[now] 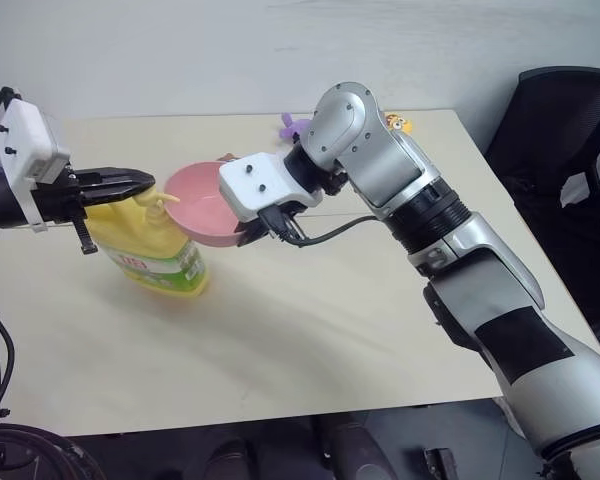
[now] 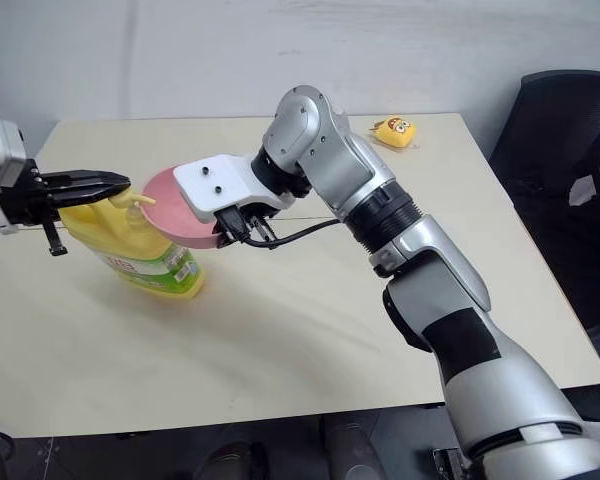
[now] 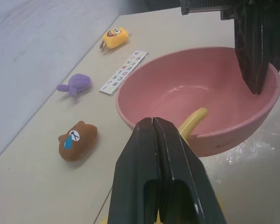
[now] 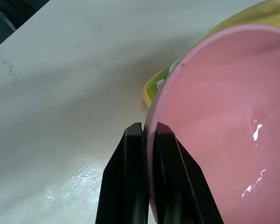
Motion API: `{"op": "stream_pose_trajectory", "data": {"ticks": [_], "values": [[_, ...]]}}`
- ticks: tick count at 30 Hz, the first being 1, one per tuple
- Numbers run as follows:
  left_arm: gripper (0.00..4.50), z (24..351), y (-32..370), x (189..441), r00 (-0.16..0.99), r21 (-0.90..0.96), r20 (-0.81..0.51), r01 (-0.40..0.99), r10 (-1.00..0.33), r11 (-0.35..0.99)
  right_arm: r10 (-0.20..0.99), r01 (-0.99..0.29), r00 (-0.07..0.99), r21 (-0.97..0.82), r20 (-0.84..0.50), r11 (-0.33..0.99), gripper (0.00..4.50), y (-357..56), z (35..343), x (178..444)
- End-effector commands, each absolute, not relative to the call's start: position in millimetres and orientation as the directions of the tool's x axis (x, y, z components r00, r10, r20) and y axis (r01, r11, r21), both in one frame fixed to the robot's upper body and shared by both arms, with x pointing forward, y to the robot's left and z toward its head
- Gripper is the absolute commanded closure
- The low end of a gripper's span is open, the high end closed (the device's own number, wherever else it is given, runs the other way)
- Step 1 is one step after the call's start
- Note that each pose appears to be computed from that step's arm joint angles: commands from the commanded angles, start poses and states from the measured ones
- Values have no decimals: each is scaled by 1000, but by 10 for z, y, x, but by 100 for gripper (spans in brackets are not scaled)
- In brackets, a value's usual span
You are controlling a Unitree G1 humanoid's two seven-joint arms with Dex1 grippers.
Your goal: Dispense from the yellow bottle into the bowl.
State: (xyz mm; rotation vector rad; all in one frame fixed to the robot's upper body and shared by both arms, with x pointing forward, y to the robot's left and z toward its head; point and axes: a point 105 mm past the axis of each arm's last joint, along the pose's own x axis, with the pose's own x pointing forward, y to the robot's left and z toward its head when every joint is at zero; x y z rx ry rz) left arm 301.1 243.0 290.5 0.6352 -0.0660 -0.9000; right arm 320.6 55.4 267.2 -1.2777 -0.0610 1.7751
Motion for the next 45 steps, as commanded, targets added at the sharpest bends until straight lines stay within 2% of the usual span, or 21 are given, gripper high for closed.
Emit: {"op": "stream_pose_trajectory", "data": {"ticks": [1,16,27,33,39,43,45], "values": [[446,2607,2423,3049,606,494,-323,763,-727,417,653,-578,-64,-505,-755,-641,450,582,2775,3098],[446,2143,2514,3139,580,464,-454,802,-676,376,649,-572,-58,-507,-759,-645,450,596,2761,3108],[446,1927,2571,3105,543,438,-523,833,-657,340,655,-567,-58,-516,-753,-643,450,629,2770,3112],[446,2277,2525,3151,589,444,-399,795,-703,414,660,-566,-56,-521,-749,-639,450,630,2773,3120],[446,2879,2474,3075,609,407,-213,766,-764,497,678,-568,-58,-534,-733,-626,450,619,2814,3122],[369,3259,2455,2879,581,371,-107,776,-807,510,690,-578,-61,-538,-721,-614,450,574,2828,3134],[312,3429,2466,2770,574,364,-60,774,-817,518,692,-586,-60,-536,-719,-607,450,532,2809,3151]]}}
